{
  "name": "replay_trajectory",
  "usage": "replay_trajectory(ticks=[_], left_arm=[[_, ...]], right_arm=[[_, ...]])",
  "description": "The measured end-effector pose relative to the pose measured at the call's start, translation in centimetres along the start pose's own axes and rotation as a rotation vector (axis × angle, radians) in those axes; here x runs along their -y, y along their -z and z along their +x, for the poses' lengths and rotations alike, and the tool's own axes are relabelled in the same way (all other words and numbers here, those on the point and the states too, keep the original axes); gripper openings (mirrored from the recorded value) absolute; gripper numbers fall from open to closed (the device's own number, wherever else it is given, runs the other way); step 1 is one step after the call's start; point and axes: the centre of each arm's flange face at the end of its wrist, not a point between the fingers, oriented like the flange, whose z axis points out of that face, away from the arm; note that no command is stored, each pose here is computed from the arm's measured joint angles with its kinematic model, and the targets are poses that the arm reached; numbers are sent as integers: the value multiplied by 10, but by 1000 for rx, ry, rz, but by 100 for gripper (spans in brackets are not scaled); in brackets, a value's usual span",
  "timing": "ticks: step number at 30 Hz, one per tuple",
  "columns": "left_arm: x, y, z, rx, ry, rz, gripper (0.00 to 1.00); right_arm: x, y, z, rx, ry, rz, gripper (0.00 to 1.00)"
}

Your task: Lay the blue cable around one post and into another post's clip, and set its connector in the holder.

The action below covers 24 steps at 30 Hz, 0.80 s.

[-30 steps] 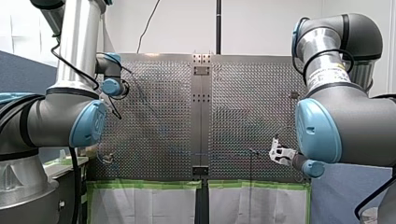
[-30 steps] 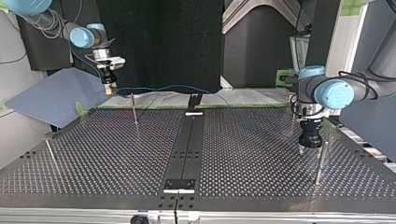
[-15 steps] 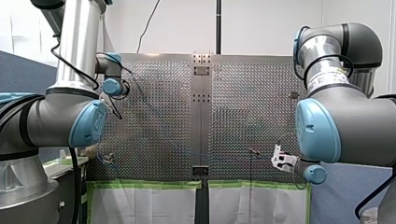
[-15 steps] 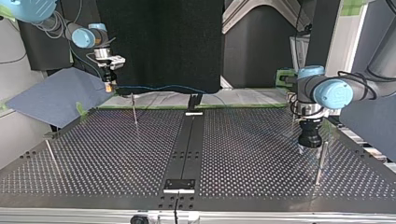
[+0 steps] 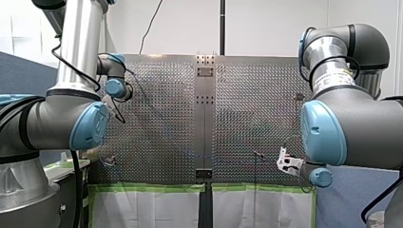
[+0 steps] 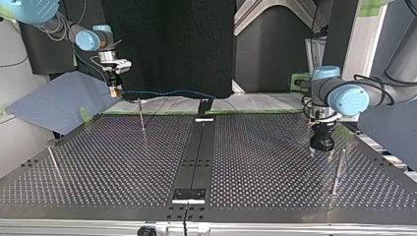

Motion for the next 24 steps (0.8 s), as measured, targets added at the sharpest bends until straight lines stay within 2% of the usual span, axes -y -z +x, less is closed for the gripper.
replay_trajectory(ticks=[8,13,17,24], left_arm=[[-8,20,13,-65,-56,-47,100],[-7,35,11,-64,-90,-47,100],[-3,47,8,-50,-79,-27,100],[2,72,12,-90,-26,-2,100]], right_arm=[[2,0,-1,9,-4,1,0],[2,0,-1,10,-5,2,0],[2,-1,-1,10,-5,2,0],[2,-2,0,11,-5,2,0]])
